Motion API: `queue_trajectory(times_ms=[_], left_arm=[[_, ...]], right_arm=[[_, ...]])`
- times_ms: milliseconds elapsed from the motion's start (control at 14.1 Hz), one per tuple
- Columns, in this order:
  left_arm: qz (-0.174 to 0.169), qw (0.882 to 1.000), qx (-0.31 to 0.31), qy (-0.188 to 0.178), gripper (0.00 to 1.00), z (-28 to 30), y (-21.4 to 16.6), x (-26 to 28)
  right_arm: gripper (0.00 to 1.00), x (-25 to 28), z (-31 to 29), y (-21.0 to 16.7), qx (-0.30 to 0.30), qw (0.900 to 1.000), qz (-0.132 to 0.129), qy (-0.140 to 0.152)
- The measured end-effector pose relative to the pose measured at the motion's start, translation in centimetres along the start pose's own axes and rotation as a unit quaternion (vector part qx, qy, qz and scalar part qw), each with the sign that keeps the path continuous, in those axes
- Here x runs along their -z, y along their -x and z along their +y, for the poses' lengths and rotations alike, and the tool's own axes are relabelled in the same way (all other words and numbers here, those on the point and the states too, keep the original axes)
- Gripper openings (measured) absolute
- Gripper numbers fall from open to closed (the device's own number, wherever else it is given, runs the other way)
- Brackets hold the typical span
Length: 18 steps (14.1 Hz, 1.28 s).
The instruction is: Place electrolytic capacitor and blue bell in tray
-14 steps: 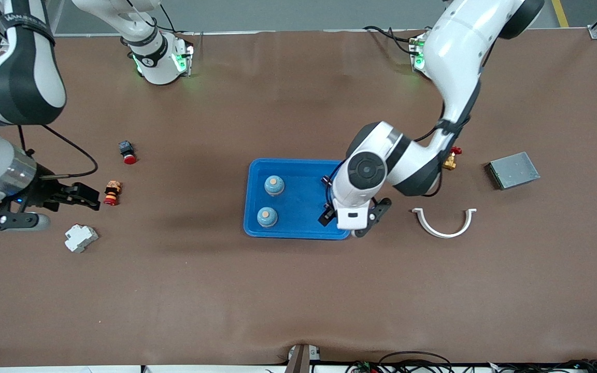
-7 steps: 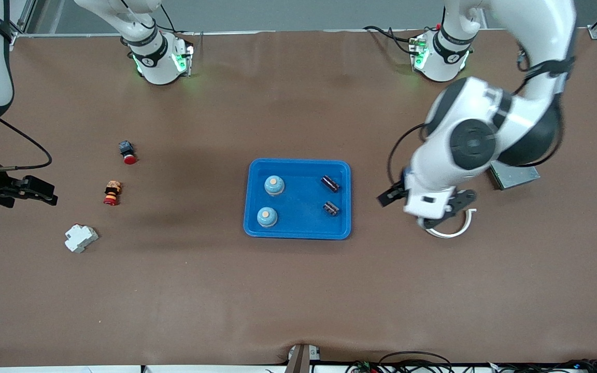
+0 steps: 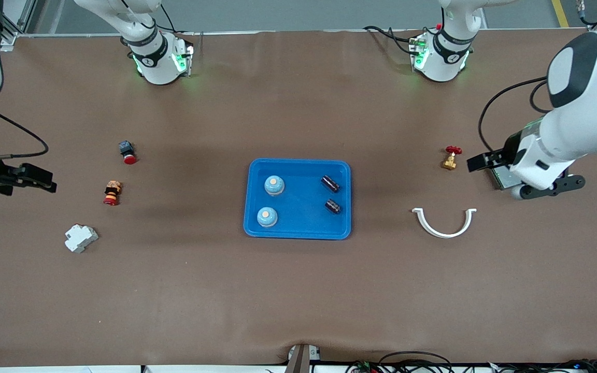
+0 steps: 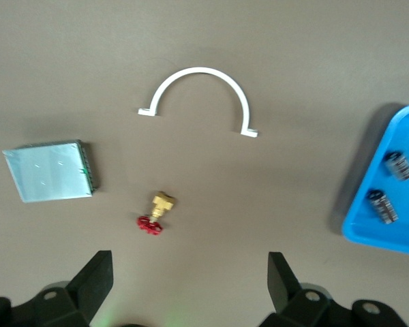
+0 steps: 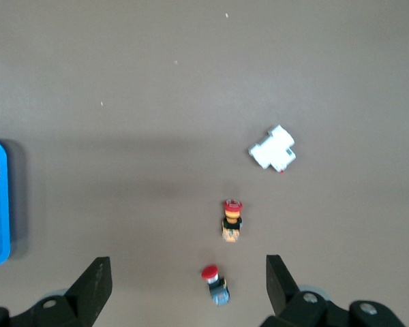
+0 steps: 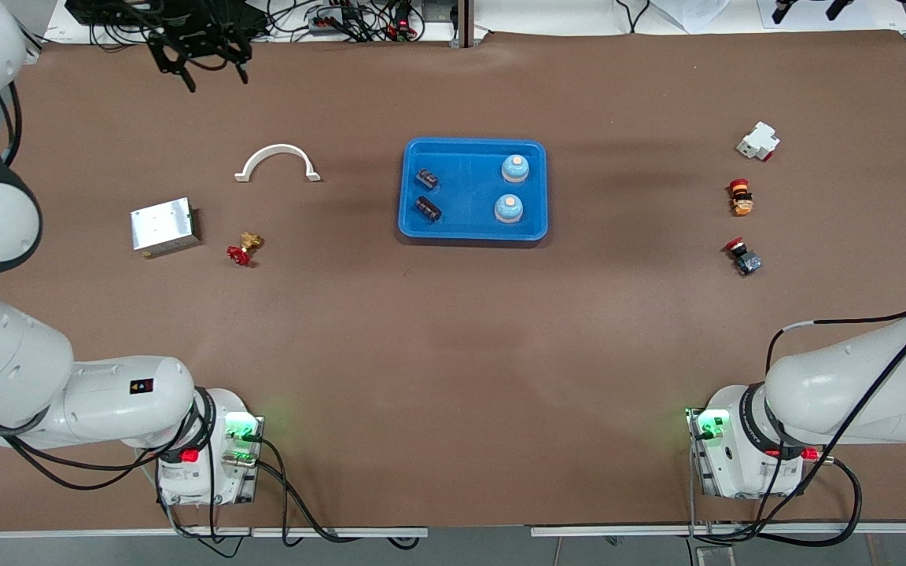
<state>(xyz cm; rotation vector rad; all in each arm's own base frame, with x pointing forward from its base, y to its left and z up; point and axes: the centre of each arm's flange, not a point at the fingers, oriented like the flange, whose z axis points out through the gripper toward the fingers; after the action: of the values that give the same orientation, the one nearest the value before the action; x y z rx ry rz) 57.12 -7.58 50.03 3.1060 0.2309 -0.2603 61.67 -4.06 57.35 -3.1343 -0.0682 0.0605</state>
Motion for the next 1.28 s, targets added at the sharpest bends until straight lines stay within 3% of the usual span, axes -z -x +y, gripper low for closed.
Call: queue_trajectory(times_ms=[213, 426, 924, 1279], left_arm=[[0.033, 0.999, -0.016, -0.004, 1.00, -0.8, 2.0, -0.7], [0.048, 0.998, -0.034, -0.014, 1.00, -0.8, 4.7, -1.1], [0.098, 0.993, -0.061, -0.002, 1.00, -1.1, 6.0, 7.0], [0.100, 0.993, -0.065, 0.009, 1.00, -0.8, 4.2, 9.4]], right_arm=[[1.00, 4.7, -0.4, 3.9, -0.002, 1.000, -0.004, 0.000], [1.00, 6.1, -1.5, 6.4, 0.002, 1.000, -0.002, 0.000], [1.00, 5.6, -3.8, 6.9, 0.003, 1.000, -0.001, -0.022], [1.00, 5.3, -4.8, 6.5, -0.007, 1.000, 0.009, -0.024]])
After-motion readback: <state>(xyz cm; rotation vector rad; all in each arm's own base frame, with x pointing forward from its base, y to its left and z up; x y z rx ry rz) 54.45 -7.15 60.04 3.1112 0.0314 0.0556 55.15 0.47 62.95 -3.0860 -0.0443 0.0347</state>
